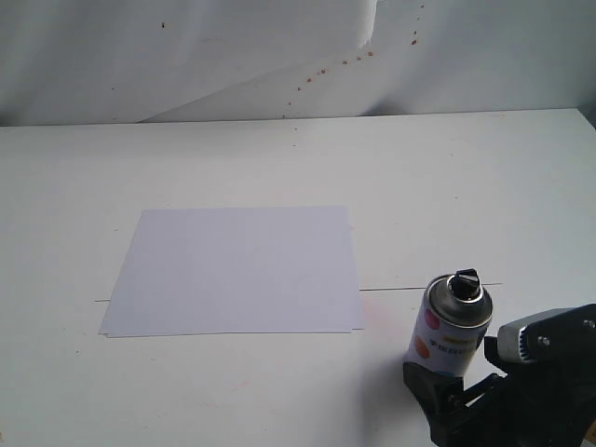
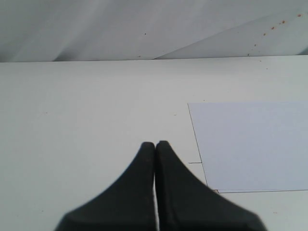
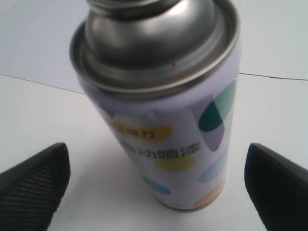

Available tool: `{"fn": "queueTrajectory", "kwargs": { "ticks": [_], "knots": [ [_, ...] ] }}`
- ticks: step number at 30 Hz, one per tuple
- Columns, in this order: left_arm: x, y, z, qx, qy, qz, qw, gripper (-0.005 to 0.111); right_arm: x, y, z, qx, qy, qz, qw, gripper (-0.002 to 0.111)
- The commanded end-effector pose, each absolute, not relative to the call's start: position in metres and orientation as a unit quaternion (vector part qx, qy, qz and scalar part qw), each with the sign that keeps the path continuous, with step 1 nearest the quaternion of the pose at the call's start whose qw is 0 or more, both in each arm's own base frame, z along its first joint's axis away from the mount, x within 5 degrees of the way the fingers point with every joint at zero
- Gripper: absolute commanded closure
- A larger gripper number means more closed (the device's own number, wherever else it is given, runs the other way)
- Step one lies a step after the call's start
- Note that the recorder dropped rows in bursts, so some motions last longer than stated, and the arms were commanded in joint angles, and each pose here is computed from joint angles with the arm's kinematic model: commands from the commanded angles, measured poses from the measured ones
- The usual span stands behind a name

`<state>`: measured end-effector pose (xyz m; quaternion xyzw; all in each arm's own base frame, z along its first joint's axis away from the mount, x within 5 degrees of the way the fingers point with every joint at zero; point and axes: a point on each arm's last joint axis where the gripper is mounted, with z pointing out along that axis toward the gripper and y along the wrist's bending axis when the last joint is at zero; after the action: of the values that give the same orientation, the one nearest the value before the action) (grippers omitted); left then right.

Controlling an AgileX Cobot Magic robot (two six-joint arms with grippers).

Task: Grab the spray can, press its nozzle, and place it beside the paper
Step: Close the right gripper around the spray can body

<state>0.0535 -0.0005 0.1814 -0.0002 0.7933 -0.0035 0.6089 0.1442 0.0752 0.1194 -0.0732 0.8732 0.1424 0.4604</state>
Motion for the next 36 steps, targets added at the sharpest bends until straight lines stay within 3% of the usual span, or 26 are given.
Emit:
{"fn": "queueTrajectory", "kwargs": {
  "ticks": [1, 36],
  "knots": [
    [0.054, 0.0, 0.182, 0.0, 0.791, -0.002, 0.612, 0.107, 0.146, 0.078, 0.118, -0.072, 0.881, 0.142, 0.445, 0.019],
    [0.054, 0.0, 0.182, -0.001, 0.791, -0.003, 0.612, 0.107, 0.161, 0.088, 0.124, -0.088, 0.884, 0.133, 0.439, 0.019]
  ]
}}
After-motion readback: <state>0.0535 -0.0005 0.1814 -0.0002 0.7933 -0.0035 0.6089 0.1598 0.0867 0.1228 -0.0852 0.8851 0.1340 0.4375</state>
